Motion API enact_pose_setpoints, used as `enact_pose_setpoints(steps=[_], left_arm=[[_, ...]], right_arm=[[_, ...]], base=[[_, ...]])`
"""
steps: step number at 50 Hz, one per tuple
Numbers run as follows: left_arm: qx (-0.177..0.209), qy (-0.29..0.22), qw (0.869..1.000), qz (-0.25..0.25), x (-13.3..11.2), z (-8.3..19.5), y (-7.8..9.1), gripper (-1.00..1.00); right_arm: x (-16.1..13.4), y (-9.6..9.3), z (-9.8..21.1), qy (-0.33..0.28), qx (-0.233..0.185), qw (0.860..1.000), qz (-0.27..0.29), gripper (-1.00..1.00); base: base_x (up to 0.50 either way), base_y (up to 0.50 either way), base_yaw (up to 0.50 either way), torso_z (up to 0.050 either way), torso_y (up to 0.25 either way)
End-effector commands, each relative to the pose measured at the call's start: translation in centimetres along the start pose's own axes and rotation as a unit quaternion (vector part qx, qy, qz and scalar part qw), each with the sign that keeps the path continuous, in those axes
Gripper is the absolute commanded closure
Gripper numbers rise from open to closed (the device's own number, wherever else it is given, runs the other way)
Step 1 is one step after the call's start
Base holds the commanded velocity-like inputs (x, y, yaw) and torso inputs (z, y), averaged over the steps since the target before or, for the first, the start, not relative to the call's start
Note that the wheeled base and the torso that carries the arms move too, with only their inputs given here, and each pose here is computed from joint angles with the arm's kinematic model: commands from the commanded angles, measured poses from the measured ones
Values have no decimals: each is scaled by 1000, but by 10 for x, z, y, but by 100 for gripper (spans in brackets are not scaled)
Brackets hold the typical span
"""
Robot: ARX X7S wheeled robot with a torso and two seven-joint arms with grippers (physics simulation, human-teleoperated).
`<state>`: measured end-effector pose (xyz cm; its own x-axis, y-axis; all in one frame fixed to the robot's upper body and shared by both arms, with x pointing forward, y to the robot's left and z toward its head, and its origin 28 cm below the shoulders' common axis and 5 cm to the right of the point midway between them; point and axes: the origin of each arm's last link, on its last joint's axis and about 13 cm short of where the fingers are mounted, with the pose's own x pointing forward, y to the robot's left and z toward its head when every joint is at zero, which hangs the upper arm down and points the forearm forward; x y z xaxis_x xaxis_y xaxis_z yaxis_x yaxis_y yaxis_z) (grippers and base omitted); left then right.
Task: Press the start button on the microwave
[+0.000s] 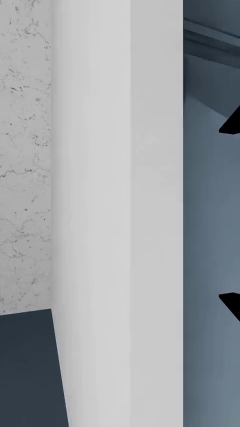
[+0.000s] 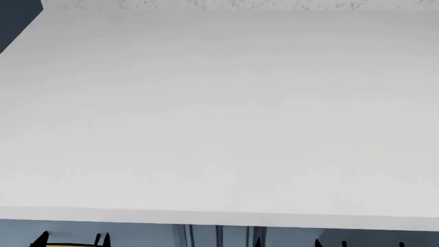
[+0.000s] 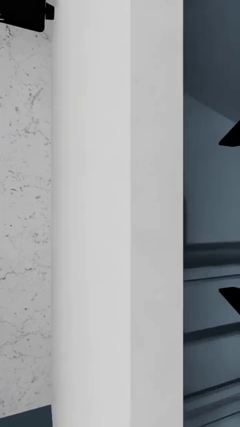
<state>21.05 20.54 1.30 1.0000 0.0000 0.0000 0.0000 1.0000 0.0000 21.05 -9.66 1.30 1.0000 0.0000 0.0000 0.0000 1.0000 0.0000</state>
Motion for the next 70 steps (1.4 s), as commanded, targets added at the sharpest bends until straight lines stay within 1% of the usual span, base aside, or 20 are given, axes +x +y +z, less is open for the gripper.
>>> enact_pose_setpoints(steps=[1, 5, 8, 21, 29, 40, 45, 48, 70], left_arm=[[0, 0, 1000, 0, 0, 1, 0, -100], [-3, 5, 1000, -8, 0, 1, -1, -100], [-5, 5, 1000, -5, 1, 0, -1, -100], [-5, 1, 1000, -3, 1, 2, 0, -100], [-6, -1, 1000, -2, 0, 3, 1, -100], [-7, -3, 1000, 0, 1, 2, 1, -100], [-6, -3, 1000, 1, 1, 4, 1, -100], [3, -3, 1000, 5, 1, 2, 3, -100], [7, -1, 1000, 7, -2, -1, 2, -100]], right_arm=[[0, 0, 0, 0, 0, 1000, 0, -100], [1, 0, 1, -4, 3, 1000, -1, -100], [1, 0, 1, 0, -3, 1000, -1, -100], [3, 2, 2, -11, 10, 1000, -2, -100], [3, 3, 1, -6, 19, 1000, -5, -100], [4, 3, 1, -11, 17, 1000, -4, -100], [5, 4, 2, -6, 8, 1000, 1, -100], [5, 5, 3, -13, 8, 1000, 12, -100], [2, 5, 2, -13, 10, 1000, 12, -100]], base=[[0, 0, 0, 0, 0], [0, 0, 0, 0, 0], [0, 0, 0, 0, 0], [0, 0, 0, 0, 0], [0, 0, 0, 0, 0], [-337, 156, 0, 0, 0], [-265, 462, 0, 0, 0], [-108, 500, 0, 0, 0], [-11, 500, 0, 0, 0]])
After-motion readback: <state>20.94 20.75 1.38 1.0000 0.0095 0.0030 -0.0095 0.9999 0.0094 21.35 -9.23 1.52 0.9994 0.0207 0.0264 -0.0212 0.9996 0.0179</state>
